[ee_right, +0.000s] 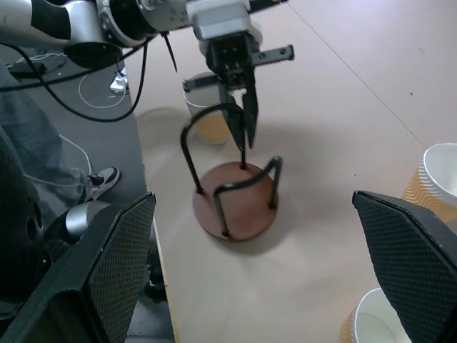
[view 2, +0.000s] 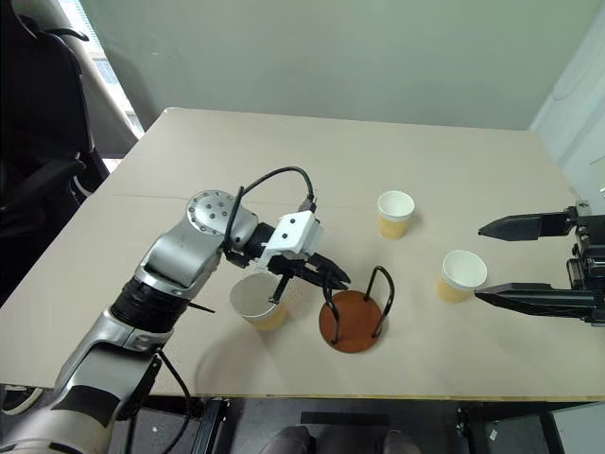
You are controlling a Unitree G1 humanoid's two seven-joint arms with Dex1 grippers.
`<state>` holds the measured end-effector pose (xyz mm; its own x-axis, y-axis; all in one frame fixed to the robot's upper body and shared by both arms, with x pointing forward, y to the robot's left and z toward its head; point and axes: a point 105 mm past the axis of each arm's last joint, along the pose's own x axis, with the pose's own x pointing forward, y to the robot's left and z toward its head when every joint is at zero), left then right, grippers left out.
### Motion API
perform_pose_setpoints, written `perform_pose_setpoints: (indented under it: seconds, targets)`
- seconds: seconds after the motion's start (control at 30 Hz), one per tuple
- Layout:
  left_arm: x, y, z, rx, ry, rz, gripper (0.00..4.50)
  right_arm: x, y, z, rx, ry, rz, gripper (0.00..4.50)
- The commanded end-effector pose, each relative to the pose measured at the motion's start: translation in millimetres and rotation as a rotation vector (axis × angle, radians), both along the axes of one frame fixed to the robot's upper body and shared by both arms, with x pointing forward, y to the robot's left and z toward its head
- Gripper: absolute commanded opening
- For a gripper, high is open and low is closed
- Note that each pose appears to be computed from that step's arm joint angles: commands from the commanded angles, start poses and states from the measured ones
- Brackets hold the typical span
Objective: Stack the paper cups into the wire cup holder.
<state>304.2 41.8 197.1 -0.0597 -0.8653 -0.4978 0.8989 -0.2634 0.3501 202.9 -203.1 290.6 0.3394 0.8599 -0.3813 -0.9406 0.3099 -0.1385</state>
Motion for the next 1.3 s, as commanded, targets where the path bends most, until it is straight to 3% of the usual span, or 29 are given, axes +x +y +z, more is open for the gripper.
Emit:
perform_pose_setpoints:
  seconds: [0.03,0.3,0.63,0.73,0.83,1.1,1.3]
  targets:
    - [0,-5,8,-0.028,-0.046,-0.02,0.03,-2,0,7,-0.02,-0.041,-0.007,4.5]
    - [8,1,-11,0.07,-0.11,-0.017,0.03,-2,-1,6,-0.026,-0.039,-0.012,4.5]
    - [25,1,-14,0.049,-0.204,0.042,3.4,0,1,1,-0.04,-0.025,-0.009,4.5]
    - [30,7,-8,0.047,-0.221,0.068,3.4,1,0,0,-0.045,-0.021,-0.01,4.5]
    - [32,18,15,0.017,-0.229,0.092,3.4,3,-3,-3,-0.058,-0.01,-0.026,4.5]
    - [15,58,54,0.05,-0.233,0.111,3.4,37,-28,-29,-0.204,-0.053,-0.194,4.5]
    - [0,87,88,-0.028,-0.164,0.202,3.4,52,-28,-51,-0.277,-0.047,-0.179,4.5]
